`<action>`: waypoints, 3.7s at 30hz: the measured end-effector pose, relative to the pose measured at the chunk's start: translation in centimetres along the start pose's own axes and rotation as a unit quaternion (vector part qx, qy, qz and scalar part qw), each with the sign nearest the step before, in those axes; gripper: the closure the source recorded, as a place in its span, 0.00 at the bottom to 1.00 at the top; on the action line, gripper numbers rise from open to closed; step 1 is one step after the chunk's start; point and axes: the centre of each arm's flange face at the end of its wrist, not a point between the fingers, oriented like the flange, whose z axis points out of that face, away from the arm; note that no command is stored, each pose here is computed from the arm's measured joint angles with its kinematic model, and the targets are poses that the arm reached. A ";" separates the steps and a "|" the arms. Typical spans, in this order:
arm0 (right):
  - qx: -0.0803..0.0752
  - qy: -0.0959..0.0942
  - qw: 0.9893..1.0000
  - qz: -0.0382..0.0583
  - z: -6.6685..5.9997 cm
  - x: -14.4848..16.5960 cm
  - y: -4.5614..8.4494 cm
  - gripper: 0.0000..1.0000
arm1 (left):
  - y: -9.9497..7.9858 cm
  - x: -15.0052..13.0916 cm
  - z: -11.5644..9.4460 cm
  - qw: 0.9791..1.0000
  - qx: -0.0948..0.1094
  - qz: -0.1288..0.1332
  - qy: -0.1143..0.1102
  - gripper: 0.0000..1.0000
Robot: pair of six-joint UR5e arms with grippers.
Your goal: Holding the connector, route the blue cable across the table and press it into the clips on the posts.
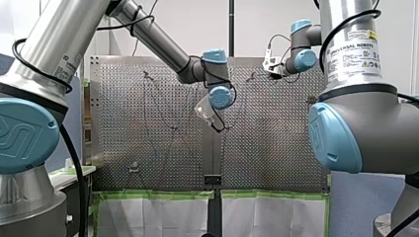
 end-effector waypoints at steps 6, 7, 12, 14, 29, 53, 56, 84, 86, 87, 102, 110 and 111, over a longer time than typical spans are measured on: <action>0.001 -0.001 1.000 0.000 0.0 0.0 -0.1 1.00 | 2.4 0.3 0.3 0.999 0.010 0.030 0.003 0.00; 0.001 -0.001 1.000 0.000 0.0 0.0 -0.1 1.00 | 2.9 0.3 0.4 0.999 0.011 0.035 0.003 0.00; 0.001 -0.001 1.000 0.000 0.0 0.0 -0.1 1.00 | 5.6 0.1 1.2 0.998 0.014 0.064 0.000 0.00; 0.000 0.000 1.000 0.000 0.0 0.0 0.0 1.00 | 6.6 0.0 1.5 0.997 0.015 0.075 -0.001 0.00; -0.003 0.000 1.000 -0.001 0.0 0.0 0.4 1.00 | 13.8 -1.1 2.5 0.993 0.020 0.112 -0.007 0.00; -0.003 0.000 1.000 -0.001 0.0 0.0 0.4 1.00 | 21.7 -2.3 -0.2 0.992 0.018 0.126 -0.015 0.00; -0.002 -0.001 1.000 -0.001 0.0 0.0 0.3 1.00 | 22.1 -2.1 -1.2 0.991 0.019 0.130 -0.014 0.00; -0.010 -0.002 1.000 -0.004 0.0 -0.1 0.1 1.00 | 25.4 -1.1 -8.3 0.989 -0.007 0.142 0.047 0.00; -0.010 -0.002 1.000 -0.004 0.0 -0.1 0.1 1.00 | 25.4 -1.1 -8.3 0.989 -0.007 0.142 0.047 0.00; -0.010 -0.002 1.000 -0.004 0.0 -0.1 0.1 1.00 | 25.4 -1.1 -8.3 0.989 -0.007 0.142 0.047 0.00; -0.010 -0.002 1.000 -0.004 0.0 -0.1 0.1 1.00 | 25.4 -1.1 -8.3 0.989 -0.007 0.142 0.047 0.00; -0.010 -0.002 1.000 -0.004 0.0 -0.1 0.1 1.00 | 25.4 -1.1 -8.3 0.989 -0.007 0.142 0.047 0.00; -0.010 -0.002 1.000 -0.004 0.0 -0.1 0.1 1.00 | 25.4 -1.1 -8.3 0.989 -0.007 0.142 0.047 0.00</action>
